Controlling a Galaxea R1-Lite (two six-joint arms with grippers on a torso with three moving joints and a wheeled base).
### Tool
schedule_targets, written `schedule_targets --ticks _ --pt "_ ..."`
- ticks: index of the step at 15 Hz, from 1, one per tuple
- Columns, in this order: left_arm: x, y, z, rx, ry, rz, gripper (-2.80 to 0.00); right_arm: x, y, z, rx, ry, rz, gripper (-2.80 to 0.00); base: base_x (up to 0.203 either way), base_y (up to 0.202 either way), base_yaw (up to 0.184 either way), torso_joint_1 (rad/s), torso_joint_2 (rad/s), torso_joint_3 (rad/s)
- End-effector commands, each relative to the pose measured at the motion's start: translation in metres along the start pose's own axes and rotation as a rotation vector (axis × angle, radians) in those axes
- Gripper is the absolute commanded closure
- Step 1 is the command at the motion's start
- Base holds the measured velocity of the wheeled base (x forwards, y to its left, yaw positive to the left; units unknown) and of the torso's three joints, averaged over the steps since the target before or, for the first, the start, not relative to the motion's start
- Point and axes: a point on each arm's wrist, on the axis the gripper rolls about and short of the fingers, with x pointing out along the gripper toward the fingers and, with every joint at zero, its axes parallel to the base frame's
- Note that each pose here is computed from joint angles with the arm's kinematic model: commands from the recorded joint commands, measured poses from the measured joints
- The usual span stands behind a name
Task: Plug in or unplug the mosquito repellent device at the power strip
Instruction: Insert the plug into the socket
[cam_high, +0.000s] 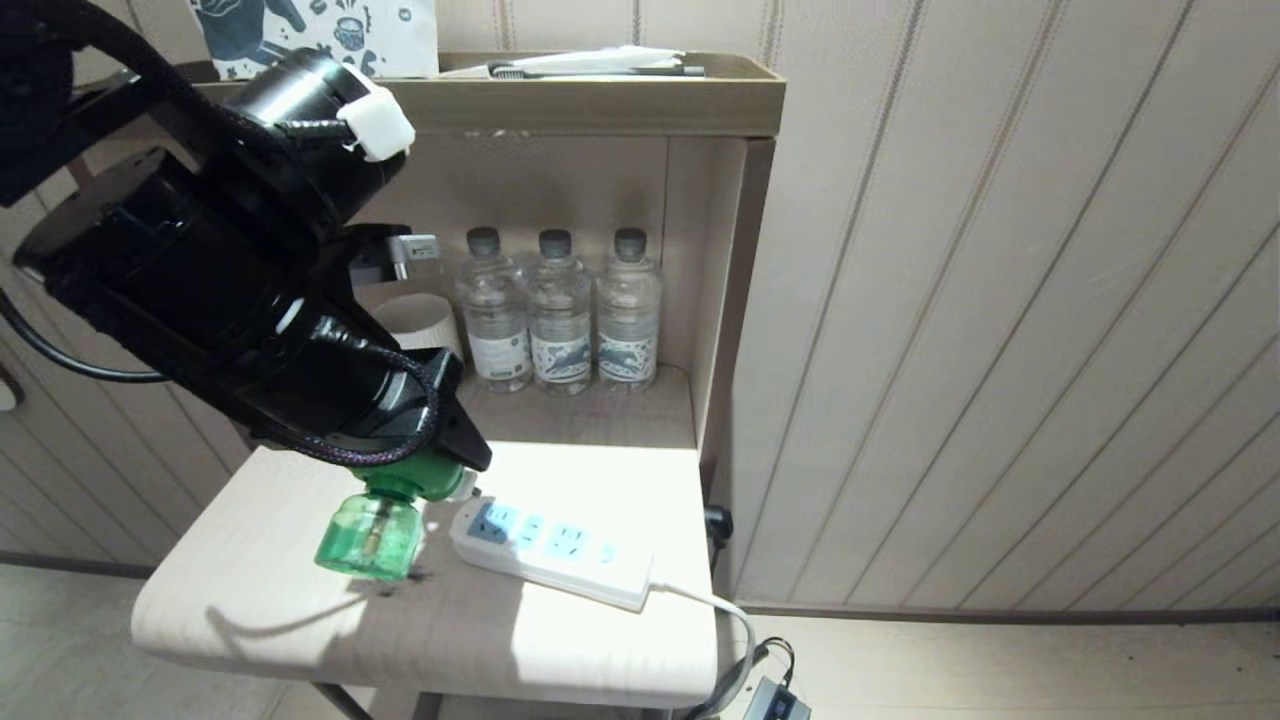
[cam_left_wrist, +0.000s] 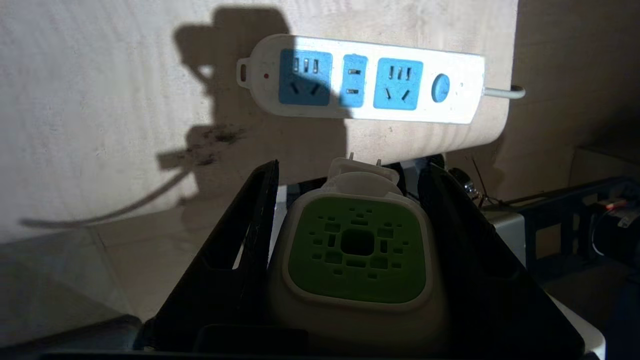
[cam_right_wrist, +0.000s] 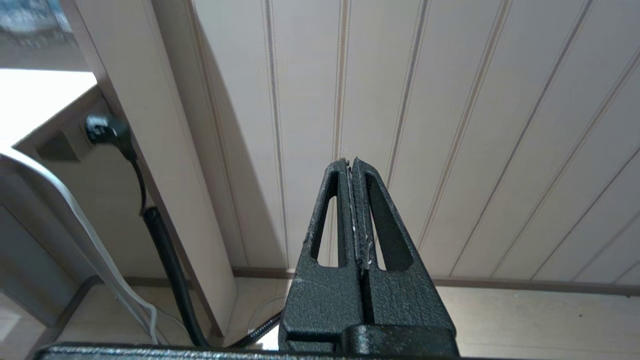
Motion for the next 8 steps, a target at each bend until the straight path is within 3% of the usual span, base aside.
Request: schedule_targets --ticks 1,5,8 --pt "0.011 -0.001 0.002 -0.004 0.038 0.013 0.0 0.0 0.0 0.0 0.0 -0.001 0.0 0.0 0.0 0.0 0.0 0.218 -0.5 -0.274" --pt "0.026 0.001 -0.002 -0.015 0.087 0.033 0.0 0.0 0.0 0.0 0.0 -0.001 -0.001 0.0 0.0 0.0 0.0 0.224 -0.51 -0.283" --pt "0.046 0.002 -0.005 -0.019 0.129 0.037 0.0 0.0 0.0 0.0 0.0 -0.001 -0.001 0.0 0.0 0.0 0.0 0.087 -0.19 -0.103"
